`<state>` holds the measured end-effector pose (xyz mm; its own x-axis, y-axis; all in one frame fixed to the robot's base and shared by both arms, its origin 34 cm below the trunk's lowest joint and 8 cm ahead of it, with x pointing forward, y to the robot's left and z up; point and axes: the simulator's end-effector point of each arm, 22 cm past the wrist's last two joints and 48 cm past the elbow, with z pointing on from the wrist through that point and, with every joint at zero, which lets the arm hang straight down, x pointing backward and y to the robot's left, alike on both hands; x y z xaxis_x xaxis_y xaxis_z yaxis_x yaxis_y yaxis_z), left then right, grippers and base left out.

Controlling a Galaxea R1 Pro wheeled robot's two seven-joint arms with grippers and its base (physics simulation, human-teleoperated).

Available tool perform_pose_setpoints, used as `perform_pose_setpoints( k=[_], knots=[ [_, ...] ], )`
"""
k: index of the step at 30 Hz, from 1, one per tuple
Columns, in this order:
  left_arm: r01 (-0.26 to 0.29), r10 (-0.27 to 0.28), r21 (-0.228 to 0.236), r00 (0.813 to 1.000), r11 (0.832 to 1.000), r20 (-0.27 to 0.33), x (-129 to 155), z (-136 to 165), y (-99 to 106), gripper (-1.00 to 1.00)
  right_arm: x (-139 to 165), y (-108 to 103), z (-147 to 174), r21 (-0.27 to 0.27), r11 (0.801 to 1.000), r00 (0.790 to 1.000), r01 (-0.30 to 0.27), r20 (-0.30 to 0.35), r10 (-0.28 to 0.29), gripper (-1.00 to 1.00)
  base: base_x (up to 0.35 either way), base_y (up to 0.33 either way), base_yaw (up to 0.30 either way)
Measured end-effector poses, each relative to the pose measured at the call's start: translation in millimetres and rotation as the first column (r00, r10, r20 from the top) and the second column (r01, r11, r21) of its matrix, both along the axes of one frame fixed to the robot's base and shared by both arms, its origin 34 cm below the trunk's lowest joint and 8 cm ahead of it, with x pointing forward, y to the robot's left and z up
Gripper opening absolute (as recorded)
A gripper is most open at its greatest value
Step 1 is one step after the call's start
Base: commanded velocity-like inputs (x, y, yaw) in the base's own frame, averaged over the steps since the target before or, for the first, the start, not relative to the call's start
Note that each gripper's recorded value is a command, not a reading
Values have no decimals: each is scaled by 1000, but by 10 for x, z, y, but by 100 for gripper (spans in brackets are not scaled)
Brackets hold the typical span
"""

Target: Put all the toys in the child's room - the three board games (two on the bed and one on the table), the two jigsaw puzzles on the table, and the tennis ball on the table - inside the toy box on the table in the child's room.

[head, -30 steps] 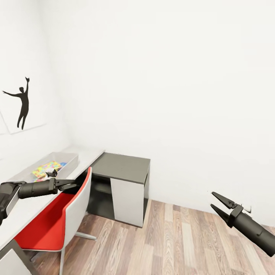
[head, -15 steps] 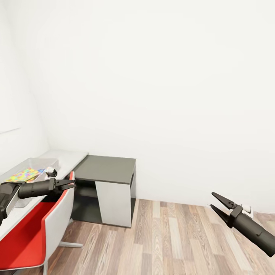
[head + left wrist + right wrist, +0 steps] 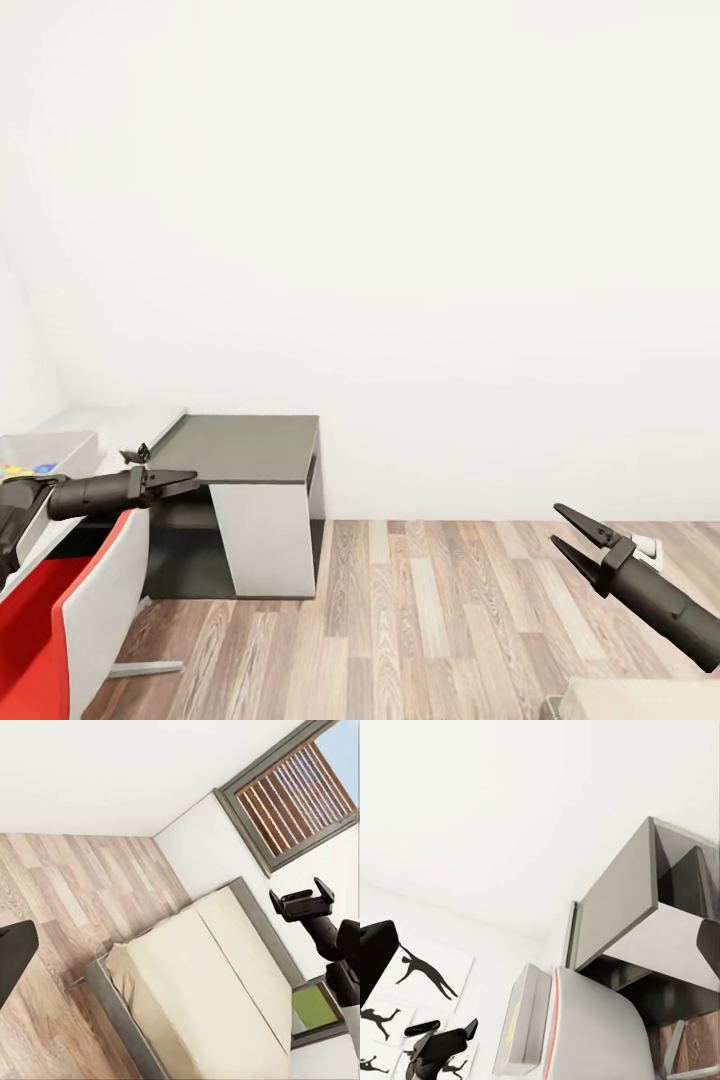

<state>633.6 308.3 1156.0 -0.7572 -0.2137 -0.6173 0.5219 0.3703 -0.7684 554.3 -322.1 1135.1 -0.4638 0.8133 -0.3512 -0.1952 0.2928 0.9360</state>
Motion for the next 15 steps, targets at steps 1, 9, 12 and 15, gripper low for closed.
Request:
perform_pose_setpoints(
  k=[1,9,12,15],
  knots=[
    [0,0,0,1000,1000,0,0,0,0,100,0,0,0,0,1000,1000,0,0,0,100,-10,4,-268],
    [0,0,0,1000,1000,1,0,1,0,100,1,1,0,0,1000,1000,0,0,0,100,-37,33,-98],
    [1,-1,0,1000,1000,2,0,-1,-5,100,2,5,1,-1,1000,1000,0,0,0,100,-5,5,-7],
    [4,-4,1,1000,1000,5,0,-5,-19,100,8,69,-47,-19,1000,1000,-13,-11,13,100,-2,2,-3]
  ],
)
